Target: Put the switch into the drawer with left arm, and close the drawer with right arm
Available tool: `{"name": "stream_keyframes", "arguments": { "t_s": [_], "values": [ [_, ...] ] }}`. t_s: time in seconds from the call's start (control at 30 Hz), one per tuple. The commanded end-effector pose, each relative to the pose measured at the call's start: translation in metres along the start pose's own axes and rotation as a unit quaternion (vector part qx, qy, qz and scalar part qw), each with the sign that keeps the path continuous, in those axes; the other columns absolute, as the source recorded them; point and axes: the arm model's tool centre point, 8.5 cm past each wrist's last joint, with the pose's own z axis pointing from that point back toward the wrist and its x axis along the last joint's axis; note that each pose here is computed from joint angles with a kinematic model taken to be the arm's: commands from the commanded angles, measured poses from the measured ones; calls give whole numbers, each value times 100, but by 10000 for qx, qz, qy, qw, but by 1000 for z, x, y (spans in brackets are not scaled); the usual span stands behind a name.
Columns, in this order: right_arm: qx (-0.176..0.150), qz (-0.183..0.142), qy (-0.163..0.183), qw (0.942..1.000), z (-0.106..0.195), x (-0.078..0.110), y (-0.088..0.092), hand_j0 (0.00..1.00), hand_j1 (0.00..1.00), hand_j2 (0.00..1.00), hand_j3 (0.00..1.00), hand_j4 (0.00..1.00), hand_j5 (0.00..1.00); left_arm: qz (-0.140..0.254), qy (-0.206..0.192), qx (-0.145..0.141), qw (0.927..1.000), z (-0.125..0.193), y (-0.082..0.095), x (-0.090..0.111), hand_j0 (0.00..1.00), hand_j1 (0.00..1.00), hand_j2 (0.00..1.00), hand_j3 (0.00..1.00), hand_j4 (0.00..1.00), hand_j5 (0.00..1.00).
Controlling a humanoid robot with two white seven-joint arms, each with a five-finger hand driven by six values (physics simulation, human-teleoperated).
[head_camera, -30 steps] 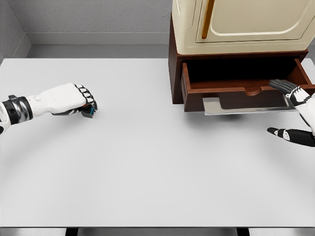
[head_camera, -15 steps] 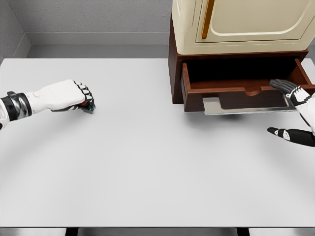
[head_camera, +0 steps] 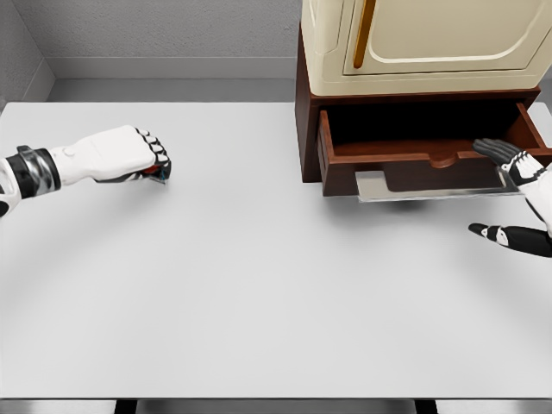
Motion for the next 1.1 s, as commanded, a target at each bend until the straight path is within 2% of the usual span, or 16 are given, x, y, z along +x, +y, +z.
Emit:
{"name": "stream_keyframes", "arguments": {
  "t_s": [0.0,0.3,0.5,0.77,0.83,1.07],
  "values": [
    [-17,-20,-2,10000,0,0,-1,100,100,100,100,100,100,16,-6,57,10000,-1,4,0,48,48,48,48,48,48],
    [-12,-24,3,10000,0,0,0,100,100,100,100,100,100,-202,-145,315,9992,-9,34,4,48,48,48,48,48,48],
    [-22,-25,4,10000,0,0,-1,100,100,100,100,100,100,-460,-424,625,9961,-17,64,21,48,48,48,48,48,48],
    [-25,-29,9,10000,1,0,-1,100,100,100,100,100,100,-698,-741,900,9907,-20,88,42,48,48,48,48,48,48],
    [-17,-29,9,10000,1,0,-1,100,100,100,100,100,100,-714,-883,1054,9879,-32,97,52,48,48,48,48,48,48],
    [-31,-21,16,10000,1,0,-1,100,100,100,100,100,100,-875,-1081,1234,9826,-34,113,66,48,48,48,48,48,48]
  ]
}}
